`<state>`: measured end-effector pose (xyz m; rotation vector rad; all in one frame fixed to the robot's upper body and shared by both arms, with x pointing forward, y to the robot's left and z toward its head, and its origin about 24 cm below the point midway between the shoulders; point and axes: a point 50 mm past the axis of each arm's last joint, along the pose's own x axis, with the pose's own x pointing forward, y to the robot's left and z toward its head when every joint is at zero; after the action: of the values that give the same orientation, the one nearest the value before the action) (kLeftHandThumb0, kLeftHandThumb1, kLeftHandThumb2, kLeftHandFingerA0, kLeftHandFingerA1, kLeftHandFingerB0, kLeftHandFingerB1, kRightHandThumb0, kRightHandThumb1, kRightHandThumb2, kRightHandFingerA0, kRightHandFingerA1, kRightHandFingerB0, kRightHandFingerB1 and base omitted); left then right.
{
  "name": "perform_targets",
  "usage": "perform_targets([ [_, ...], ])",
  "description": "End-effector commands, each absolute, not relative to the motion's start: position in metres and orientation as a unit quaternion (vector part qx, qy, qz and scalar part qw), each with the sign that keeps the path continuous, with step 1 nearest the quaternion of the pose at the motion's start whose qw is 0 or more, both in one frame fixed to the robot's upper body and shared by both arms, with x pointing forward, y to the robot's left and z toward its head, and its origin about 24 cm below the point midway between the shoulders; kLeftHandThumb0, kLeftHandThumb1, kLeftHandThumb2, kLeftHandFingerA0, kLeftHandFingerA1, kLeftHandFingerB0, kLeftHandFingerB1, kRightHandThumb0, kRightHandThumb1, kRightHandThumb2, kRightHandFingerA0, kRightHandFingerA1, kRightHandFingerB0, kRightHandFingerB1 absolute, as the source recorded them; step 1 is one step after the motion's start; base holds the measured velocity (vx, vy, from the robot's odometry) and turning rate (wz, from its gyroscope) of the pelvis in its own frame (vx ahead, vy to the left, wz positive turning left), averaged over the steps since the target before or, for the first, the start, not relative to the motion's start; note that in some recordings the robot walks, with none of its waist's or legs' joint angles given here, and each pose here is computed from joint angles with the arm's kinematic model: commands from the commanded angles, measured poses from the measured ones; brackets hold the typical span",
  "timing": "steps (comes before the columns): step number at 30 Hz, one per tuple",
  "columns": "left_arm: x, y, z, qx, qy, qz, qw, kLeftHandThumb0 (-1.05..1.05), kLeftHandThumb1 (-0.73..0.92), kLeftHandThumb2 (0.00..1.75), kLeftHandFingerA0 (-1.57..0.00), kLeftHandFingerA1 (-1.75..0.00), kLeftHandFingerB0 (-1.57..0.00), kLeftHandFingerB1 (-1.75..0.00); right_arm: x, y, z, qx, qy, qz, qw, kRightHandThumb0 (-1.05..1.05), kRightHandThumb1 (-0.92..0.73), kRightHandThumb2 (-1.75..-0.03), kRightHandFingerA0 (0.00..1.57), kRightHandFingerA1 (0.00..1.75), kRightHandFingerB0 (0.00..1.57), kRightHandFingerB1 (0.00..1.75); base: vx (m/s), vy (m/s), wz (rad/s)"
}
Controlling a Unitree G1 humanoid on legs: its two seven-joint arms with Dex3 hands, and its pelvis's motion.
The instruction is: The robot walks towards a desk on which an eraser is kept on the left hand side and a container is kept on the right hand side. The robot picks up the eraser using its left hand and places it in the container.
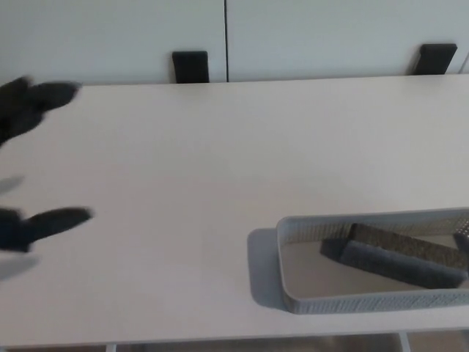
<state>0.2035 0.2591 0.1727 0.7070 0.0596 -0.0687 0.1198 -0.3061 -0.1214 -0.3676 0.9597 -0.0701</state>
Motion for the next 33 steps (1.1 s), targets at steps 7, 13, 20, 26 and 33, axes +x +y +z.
perform_targets([
  [7, 0.079, 0.342, 0.218, 0.145, 0.06, -0.415, 0.896, -0.69, 0.35, 0.7, -0.08, -0.48, -0.16, -0.41, 0.047, -0.333, -0.122, -0.133, 0.513, -0.072, 0.845, -0.5, -0.37, -0.76, 0.45, 0.66, 0.37, 0.57, 0.0, 0.0, 0.0],
  [13, 0.073, 0.351, 0.215, 0.062, 0.073, -0.453, 0.887, -0.78, 0.37, 0.82, -0.22, -0.46, -0.38, -0.45, 0.052, -0.332, -0.122, -0.145, 0.512, -0.068, 0.844, -0.54, -0.37, -0.77, 0.45, 0.66, 0.38, 0.57, 0.0, 0.0, 0.0],
  [20, 0.068, 0.388, 0.179, -0.017, 0.179, -0.393, 0.902, -0.72, 0.35, 0.67, -0.26, -0.54, -0.23, -0.44, 0.063, -0.337, -0.118, -0.147, 0.499, -0.068, 0.851, -0.49, -0.5, -0.55, 0.43, 0.59, 0.41, 0.48, 0.0, 0.0, 0.0],
  [26, 0.036, 0.447, 0.127, -0.116, 0.329, -0.217, 0.912, -0.32, 0.15, 0.79, -0.16, -0.58, -0.06, -0.51, 0.068, -0.336, -0.117, -0.142, 0.492, -0.074, 0.856, -0.52, -0.37, -0.77, 0.45, 0.65, 0.38, 0.57, 0.0, 0.0, 0.0],
  [33, -0.002, 0.46, 0.075, -0.125, 0.466, -0.114, 0.869, -0.33, 0.4, 0.93, -0.06, -0.53, 0.0, -0.49, 0.075, -0.335, -0.115, -0.144, 0.48, -0.068, 0.863, -0.52, -0.36, -0.78, 0.45, 0.67, 0.4, 0.59, 0.0, 0.0, 0.0],
])
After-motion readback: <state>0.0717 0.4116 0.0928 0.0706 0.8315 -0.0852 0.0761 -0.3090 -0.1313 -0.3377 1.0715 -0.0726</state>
